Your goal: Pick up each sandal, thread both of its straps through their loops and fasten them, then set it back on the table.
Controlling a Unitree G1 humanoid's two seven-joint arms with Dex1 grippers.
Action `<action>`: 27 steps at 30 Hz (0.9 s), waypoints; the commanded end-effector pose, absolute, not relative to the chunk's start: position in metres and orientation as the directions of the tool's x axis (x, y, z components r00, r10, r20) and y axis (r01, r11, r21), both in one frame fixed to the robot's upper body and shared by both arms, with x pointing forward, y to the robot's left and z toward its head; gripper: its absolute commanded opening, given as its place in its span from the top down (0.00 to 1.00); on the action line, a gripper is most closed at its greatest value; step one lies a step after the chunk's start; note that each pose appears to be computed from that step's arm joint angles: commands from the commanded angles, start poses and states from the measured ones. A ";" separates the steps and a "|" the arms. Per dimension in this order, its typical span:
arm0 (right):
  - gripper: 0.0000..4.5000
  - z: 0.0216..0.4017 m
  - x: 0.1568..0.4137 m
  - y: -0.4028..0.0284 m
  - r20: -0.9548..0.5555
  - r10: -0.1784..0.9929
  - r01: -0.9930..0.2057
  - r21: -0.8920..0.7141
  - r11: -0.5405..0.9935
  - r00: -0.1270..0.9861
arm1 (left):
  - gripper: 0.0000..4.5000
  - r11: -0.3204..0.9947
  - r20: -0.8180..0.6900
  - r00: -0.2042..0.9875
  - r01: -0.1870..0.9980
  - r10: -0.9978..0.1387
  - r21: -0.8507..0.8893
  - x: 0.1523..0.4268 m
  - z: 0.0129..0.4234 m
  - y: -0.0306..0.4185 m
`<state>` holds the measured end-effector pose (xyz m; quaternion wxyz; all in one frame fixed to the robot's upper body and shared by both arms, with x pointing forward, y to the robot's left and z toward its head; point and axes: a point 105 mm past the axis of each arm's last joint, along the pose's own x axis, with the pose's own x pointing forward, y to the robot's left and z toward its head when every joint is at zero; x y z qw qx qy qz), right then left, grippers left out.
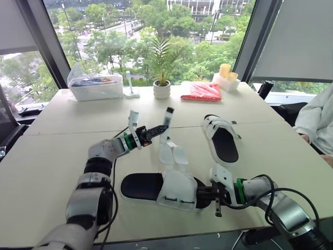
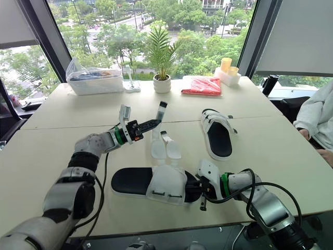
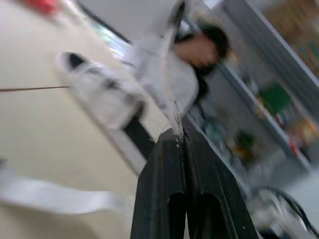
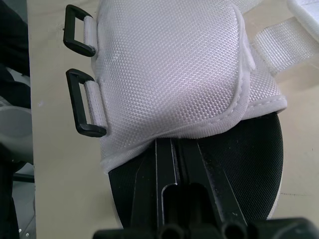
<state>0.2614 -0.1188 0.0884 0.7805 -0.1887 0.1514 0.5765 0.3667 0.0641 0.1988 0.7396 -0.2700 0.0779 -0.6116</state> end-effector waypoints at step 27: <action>1.00 0.076 0.265 -0.129 -0.504 0.822 -0.963 -0.110 0.244 0.266 | 0.13 -0.636 -0.560 -0.339 0.582 -0.756 0.507 0.199 0.111 0.125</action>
